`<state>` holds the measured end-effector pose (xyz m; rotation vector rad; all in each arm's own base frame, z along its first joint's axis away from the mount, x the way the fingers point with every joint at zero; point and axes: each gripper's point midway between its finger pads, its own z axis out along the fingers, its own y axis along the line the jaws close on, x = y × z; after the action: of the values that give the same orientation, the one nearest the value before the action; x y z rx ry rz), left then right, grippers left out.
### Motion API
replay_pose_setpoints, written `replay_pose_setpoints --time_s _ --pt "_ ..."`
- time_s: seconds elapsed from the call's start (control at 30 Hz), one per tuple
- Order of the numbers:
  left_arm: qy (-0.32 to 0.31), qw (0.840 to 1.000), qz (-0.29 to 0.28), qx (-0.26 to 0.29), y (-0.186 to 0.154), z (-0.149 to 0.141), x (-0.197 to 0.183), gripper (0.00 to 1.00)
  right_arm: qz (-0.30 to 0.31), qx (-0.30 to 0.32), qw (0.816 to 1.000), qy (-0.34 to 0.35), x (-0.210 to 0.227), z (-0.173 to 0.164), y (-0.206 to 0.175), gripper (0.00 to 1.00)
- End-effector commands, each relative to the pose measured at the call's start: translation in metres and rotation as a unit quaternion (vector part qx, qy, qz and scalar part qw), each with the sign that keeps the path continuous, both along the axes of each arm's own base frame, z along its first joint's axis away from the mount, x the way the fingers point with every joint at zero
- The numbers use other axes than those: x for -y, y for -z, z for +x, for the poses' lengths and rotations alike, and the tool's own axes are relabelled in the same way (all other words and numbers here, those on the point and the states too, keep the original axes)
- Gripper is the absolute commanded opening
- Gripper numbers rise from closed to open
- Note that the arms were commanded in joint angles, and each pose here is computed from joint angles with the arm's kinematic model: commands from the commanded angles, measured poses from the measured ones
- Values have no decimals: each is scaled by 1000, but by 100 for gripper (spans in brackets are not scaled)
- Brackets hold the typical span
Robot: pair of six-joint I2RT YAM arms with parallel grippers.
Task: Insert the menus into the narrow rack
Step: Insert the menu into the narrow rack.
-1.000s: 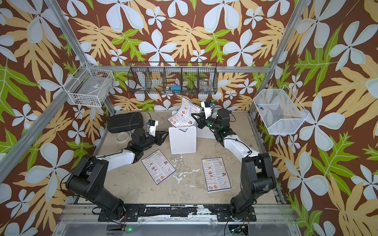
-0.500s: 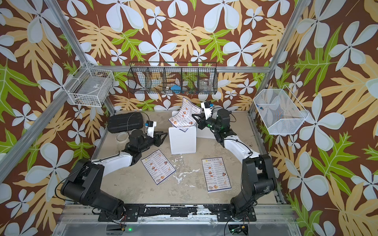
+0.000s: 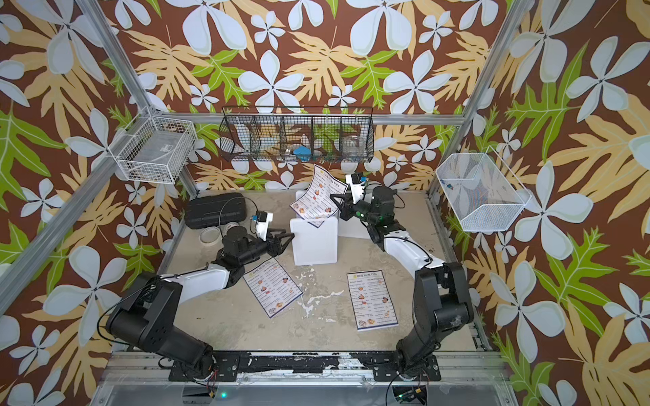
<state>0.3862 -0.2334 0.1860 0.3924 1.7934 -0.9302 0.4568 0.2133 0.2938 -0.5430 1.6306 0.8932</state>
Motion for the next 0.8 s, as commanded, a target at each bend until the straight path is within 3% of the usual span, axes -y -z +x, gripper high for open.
replay_pose_setpoints --time_s 0.0,0.43,0.77 --pt "-5 1000 2 5 -1 7 2 58 6 10 1000 -2 0 0 -7 0" --pt "-84 995 37 -24 22 51 -15 51 6 11 1000 -7 -1 -6 -6 0" --pt "-61 998 31 -13 14 42 -11 53 5 20 1000 -10 -1 -7 -8 0"
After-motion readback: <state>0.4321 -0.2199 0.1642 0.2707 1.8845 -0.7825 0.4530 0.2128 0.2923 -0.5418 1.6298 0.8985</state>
